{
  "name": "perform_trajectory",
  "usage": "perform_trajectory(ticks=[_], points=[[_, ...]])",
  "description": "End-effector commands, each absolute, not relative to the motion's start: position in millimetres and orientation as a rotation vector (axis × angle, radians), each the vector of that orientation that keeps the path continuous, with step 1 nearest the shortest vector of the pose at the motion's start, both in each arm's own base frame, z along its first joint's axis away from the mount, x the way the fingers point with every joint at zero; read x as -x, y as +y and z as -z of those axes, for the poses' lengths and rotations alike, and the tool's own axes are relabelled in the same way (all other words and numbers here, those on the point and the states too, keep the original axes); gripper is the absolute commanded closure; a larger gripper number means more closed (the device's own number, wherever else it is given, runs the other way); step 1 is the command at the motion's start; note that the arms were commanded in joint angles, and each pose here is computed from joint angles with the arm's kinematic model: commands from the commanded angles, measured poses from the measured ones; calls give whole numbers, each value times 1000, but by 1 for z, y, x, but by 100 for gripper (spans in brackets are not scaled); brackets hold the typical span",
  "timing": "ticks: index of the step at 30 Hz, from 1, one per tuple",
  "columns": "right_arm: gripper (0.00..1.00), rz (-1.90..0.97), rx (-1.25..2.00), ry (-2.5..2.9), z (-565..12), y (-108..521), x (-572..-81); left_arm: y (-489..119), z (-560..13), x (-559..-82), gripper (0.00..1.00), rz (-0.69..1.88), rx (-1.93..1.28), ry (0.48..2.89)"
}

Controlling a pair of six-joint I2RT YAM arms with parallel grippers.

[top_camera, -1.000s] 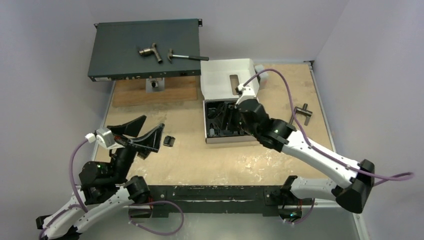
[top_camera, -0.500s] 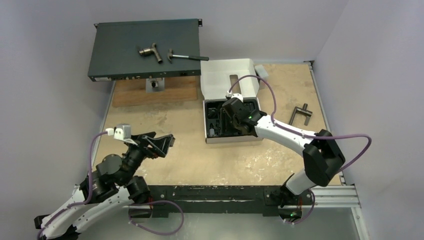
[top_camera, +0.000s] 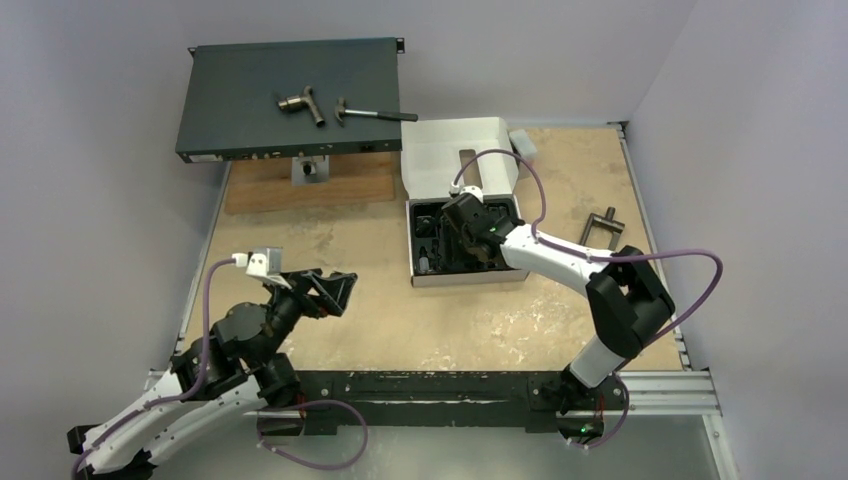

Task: Sort the hair-cutting tools
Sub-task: Place the haircut tool in the storage box.

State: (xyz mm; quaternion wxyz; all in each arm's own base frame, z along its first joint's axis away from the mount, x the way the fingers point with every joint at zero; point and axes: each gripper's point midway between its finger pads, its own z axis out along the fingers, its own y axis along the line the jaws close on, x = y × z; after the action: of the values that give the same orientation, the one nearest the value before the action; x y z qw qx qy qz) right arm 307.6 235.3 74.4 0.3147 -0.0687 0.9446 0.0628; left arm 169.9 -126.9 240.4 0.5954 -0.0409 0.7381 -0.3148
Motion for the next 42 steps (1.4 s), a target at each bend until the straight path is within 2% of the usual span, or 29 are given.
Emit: perform_trajectory(ticks=[1,24,31,42], points=[[100,-183,169,2407,-94,241,-330,-136,-245,-171,0,773,104,1704],[100,-220,194,2443,-75,248,-332,-143,-236,-174,0,770,107,1730],[92,-202,188,2451,-70,244,-330,-143,-234,-174,0,772,108,1737],[90,-133,186,2457,-67,233,-329,-145,-231,-174,0,773,109,1748]])
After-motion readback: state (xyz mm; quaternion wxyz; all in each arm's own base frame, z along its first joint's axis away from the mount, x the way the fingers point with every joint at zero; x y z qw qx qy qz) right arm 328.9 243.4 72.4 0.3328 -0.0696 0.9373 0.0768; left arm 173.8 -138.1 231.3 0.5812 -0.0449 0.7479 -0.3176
